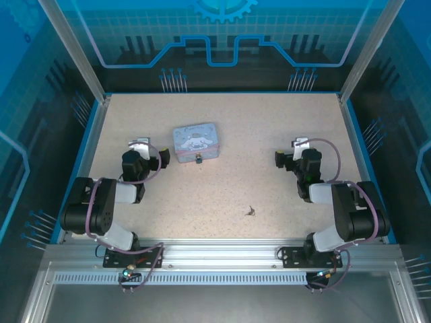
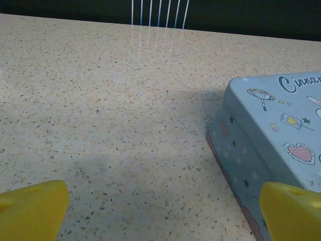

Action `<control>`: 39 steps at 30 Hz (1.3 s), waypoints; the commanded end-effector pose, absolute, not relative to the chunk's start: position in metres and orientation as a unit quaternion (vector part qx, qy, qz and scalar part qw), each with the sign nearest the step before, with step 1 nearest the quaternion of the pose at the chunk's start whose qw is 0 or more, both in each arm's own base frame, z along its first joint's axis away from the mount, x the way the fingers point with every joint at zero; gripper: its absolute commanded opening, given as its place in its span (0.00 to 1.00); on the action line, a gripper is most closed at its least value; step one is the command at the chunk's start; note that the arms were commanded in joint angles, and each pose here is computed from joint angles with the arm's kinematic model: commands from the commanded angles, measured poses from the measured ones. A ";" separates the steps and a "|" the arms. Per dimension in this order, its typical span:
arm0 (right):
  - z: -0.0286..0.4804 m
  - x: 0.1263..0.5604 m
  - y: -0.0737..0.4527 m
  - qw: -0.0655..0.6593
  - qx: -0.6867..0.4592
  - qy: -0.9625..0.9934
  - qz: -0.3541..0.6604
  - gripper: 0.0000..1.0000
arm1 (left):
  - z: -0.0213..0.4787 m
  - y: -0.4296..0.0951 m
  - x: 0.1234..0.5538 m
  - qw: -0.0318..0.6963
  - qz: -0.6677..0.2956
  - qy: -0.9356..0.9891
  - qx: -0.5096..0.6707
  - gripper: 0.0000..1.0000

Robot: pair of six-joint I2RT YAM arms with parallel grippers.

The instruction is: Unlock the padlock with the key

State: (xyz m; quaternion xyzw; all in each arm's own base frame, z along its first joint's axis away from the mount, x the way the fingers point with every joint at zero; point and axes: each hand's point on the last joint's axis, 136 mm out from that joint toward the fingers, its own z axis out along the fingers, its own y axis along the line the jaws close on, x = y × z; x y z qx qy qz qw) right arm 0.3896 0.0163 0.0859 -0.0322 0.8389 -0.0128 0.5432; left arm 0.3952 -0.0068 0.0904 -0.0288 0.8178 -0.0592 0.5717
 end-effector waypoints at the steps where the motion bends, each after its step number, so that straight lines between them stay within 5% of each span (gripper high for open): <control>1: 0.095 0.397 0.021 0.555 -0.042 0.831 -0.010 1.00 | 0.095 -0.008 0.398 0.576 -0.062 0.815 -0.019 0.99; 20: 0.095 0.397 0.021 0.555 -0.041 0.831 -0.007 1.00 | 0.096 -0.005 0.398 0.578 -0.058 0.814 -0.025 0.99; 27: 0.098 0.397 0.016 0.551 -0.029 0.834 -0.011 1.00 | 0.118 0.009 0.370 0.640 -0.033 0.765 -0.060 0.99; 39: 0.146 0.374 0.028 0.430 0.030 0.899 0.082 1.00 | 0.189 0.001 0.370 0.585 -0.125 0.787 -0.148 0.99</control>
